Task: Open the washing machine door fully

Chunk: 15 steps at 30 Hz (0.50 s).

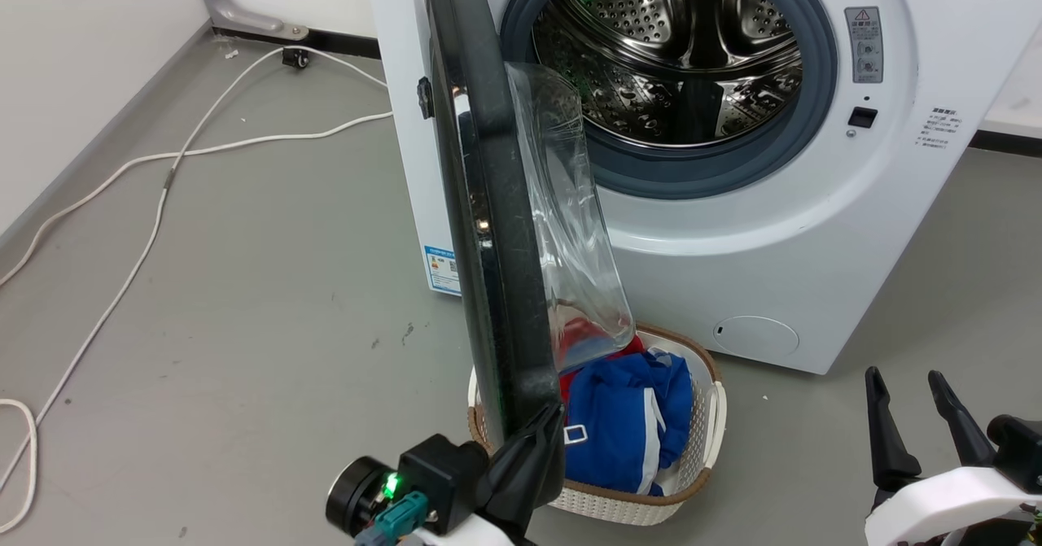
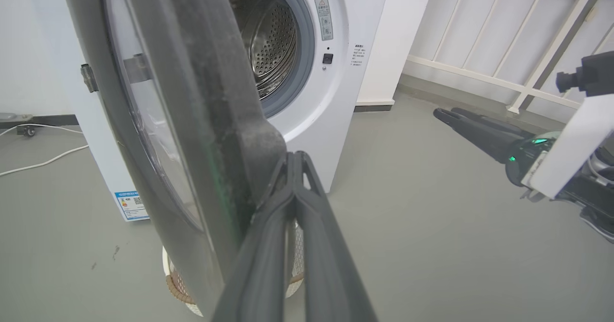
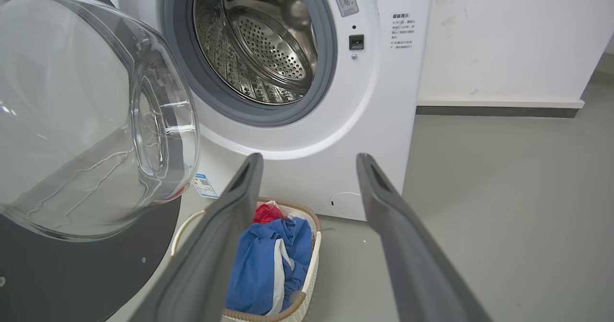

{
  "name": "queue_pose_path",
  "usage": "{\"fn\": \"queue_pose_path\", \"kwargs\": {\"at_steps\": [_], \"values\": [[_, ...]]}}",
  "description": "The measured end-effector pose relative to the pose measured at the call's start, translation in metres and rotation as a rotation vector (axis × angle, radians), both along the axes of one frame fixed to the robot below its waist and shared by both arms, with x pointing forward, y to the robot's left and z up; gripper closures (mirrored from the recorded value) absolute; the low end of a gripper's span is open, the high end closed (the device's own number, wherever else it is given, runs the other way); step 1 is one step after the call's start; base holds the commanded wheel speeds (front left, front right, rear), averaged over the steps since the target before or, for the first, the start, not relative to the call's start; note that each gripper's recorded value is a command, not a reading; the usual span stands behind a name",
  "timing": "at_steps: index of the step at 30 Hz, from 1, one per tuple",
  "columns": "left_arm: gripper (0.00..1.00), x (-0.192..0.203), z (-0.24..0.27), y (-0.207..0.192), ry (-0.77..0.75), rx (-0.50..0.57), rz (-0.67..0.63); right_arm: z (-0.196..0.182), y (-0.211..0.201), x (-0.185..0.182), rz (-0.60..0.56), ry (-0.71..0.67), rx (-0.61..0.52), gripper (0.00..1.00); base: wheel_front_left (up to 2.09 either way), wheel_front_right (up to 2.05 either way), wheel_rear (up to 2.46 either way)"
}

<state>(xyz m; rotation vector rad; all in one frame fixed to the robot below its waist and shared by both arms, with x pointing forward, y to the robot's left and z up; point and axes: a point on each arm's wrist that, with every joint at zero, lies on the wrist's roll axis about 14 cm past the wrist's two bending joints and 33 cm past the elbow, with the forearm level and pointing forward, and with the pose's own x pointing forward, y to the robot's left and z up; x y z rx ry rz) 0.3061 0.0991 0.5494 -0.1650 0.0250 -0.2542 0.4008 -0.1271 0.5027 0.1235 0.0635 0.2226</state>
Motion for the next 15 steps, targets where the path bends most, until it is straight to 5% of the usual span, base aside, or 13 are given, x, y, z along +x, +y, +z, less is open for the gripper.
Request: {"fn": "queue_pose_path", "kwargs": {"at_steps": [15], "values": [[1.00, 0.017, -0.002, -0.005, -0.011, 0.009, -0.018, 0.000, -0.016, -0.005, -0.049, 0.003, 0.004, 0.00, 0.00, 0.00, 0.00]]}}
